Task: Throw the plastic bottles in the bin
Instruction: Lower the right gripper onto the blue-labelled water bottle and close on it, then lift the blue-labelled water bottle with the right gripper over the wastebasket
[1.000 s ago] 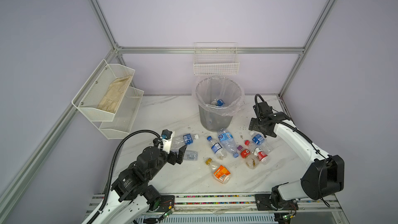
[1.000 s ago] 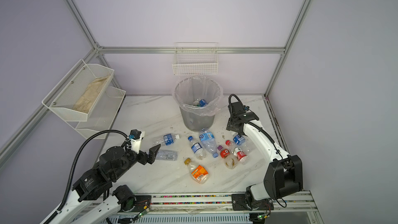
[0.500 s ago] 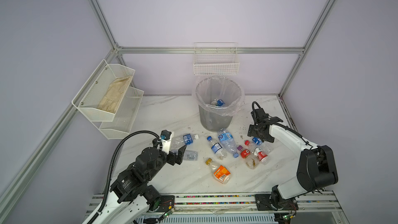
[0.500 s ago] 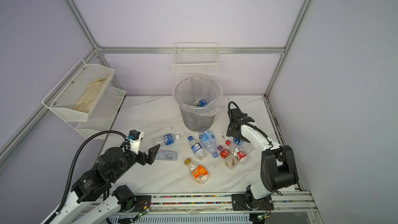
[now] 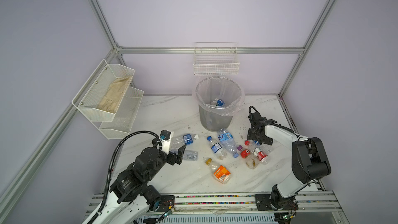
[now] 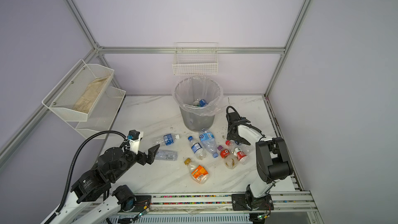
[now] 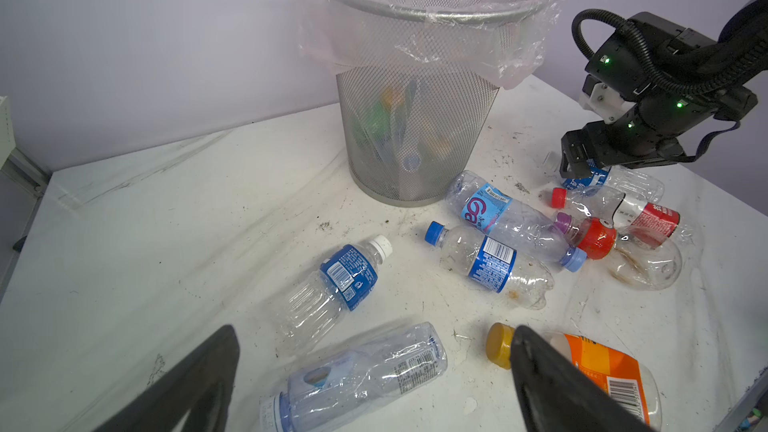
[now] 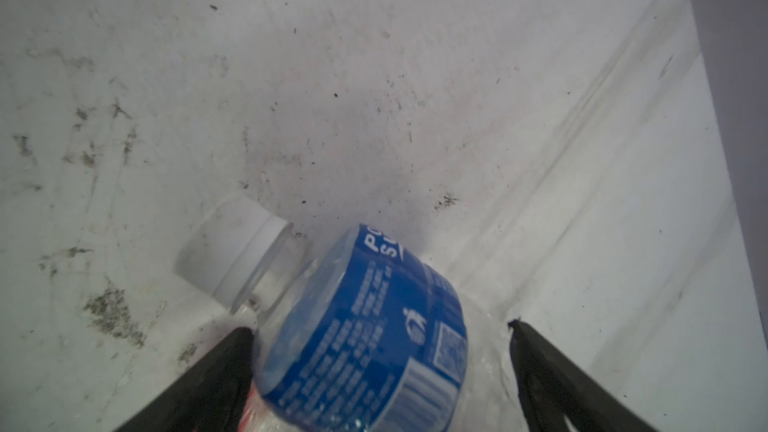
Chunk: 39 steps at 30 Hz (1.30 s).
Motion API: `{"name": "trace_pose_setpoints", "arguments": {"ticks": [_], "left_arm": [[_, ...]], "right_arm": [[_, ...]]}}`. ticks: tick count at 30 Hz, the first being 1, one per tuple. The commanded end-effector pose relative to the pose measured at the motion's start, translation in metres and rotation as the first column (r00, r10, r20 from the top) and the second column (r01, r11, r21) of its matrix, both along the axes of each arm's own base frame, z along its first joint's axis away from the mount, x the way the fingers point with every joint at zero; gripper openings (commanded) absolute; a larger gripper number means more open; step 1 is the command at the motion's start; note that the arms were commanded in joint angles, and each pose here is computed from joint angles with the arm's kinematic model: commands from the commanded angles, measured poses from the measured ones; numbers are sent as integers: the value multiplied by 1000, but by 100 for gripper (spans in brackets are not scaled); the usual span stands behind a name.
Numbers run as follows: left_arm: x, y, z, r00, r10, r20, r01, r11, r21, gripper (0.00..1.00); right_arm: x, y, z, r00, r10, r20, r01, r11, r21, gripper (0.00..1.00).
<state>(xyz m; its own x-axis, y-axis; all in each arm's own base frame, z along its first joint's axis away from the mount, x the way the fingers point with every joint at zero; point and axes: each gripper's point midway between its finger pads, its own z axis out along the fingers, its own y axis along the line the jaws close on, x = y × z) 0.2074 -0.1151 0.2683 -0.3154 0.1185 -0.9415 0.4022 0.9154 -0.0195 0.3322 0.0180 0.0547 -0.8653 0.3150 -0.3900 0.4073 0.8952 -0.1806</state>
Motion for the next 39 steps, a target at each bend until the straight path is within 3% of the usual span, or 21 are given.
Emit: {"name": "trace_pose_setpoints", "arguments": {"ticks": [1,6,10,22,34,39], "left_arm": [[2,2,-13,1000,16,-8,-16,1000,17,100],[2,2,-13,1000,18,-9,-17,1000,19,100],[3,3,-14,1000,20,-9,-20,1000,20,100],[3,4,-14,1000,28,-9,-27,999,24,100],[4,4,-15,999,31,-12,-31,999,27,100],[4,4,-15,999,32,-13,-32,999,28,100]], "right_arm": [[0,-3,-12,1000,-26,-11,27,1000,8,97],[2,-13,-19,998,-70,-8,70,997,20,96],[3,-18,-24,994,-106,-3,106,992,69,88],[1,-37,-17,983,-180,40,177,981,84,49],[13,-35,38,963,-198,185,170,973,154,27],[18,-36,80,942,-201,269,160,973,167,24]]}}
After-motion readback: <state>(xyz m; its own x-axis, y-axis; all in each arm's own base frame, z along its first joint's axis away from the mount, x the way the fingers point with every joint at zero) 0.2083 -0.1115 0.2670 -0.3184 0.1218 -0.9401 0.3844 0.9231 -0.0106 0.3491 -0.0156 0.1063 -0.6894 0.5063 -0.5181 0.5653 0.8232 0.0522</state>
